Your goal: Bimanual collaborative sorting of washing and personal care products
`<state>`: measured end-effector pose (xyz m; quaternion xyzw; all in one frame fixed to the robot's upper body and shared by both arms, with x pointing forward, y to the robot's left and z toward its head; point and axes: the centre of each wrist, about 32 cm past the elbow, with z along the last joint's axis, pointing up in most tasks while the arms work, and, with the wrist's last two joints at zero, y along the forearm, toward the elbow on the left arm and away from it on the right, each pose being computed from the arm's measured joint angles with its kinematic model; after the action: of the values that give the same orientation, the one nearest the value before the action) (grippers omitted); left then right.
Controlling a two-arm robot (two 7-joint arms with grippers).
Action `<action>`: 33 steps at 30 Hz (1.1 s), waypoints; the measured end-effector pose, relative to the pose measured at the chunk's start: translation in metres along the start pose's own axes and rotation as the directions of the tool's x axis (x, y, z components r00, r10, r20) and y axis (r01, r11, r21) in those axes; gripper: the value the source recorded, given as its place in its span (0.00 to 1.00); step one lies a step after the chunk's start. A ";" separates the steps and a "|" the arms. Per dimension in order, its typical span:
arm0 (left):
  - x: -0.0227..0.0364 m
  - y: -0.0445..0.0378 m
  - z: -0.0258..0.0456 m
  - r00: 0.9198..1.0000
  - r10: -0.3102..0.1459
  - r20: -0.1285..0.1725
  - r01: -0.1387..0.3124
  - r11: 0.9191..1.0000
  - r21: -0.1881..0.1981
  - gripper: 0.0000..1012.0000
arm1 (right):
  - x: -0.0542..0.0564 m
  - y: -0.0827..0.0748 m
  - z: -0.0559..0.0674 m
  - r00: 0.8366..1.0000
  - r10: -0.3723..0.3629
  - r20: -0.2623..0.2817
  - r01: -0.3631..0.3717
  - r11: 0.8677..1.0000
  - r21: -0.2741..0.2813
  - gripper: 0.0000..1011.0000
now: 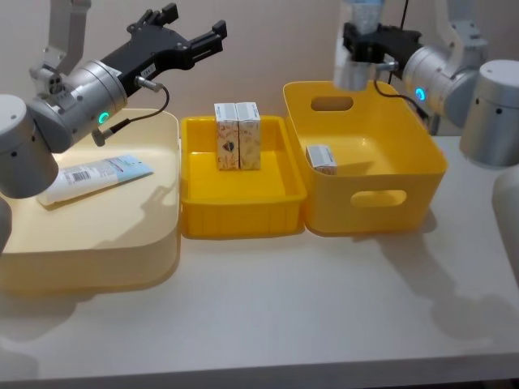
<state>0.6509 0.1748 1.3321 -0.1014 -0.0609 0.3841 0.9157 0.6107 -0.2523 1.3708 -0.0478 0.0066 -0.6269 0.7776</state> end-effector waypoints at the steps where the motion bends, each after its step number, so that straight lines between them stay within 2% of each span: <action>1: 0.0000 0.0000 0.0000 1.000 0.000 0.000 0.000 1.000 0.000 0.99 | 0.002 0.000 0.000 1.000 -0.011 0.001 0.011 1.000 -0.003 0.41; 7: 0.0000 0.0000 0.0000 1.000 0.000 0.000 0.000 1.000 0.000 0.99 | 0.009 0.001 0.002 0.998 -0.068 0.009 0.068 0.998 -0.016 0.58; 9: 0.0000 0.0000 0.0000 1.000 0.000 0.000 0.000 1.000 0.000 0.99 | 0.011 0.001 0.002 0.997 -0.082 0.010 0.082 0.996 -0.019 0.61; 13: 0.0000 0.0000 0.0000 1.000 0.000 0.000 0.000 1.000 0.000 0.99 | 0.014 0.001 0.003 0.995 -0.103 0.013 0.103 0.994 -0.024 0.77; 15: 0.0000 0.0000 0.0000 1.000 0.000 0.000 0.000 1.000 0.000 0.99 | 0.015 0.001 0.003 0.994 -0.111 0.015 0.112 0.993 -0.027 0.80; 19: 0.0000 0.0000 0.0000 1.000 0.000 0.000 0.000 1.000 0.000 0.99 | 0.017 0.001 0.003 0.992 -0.123 0.016 0.124 0.992 -0.030 0.94; 23: 0.0000 0.0000 0.0000 1.000 0.000 0.000 0.000 1.000 0.000 0.99 | 0.018 0.001 0.003 0.991 -0.132 0.017 0.133 0.991 -0.033 0.99; 33: 0.0000 0.0000 0.0000 1.000 0.000 0.000 0.000 1.000 0.000 0.99 | 0.019 0.001 0.003 0.989 -0.145 0.019 0.146 0.989 -0.036 0.99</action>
<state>0.6509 0.1748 1.3321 -0.1014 -0.0609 0.3842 0.9157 0.6159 -0.2707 1.3749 -0.0675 0.0084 -0.6813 0.7288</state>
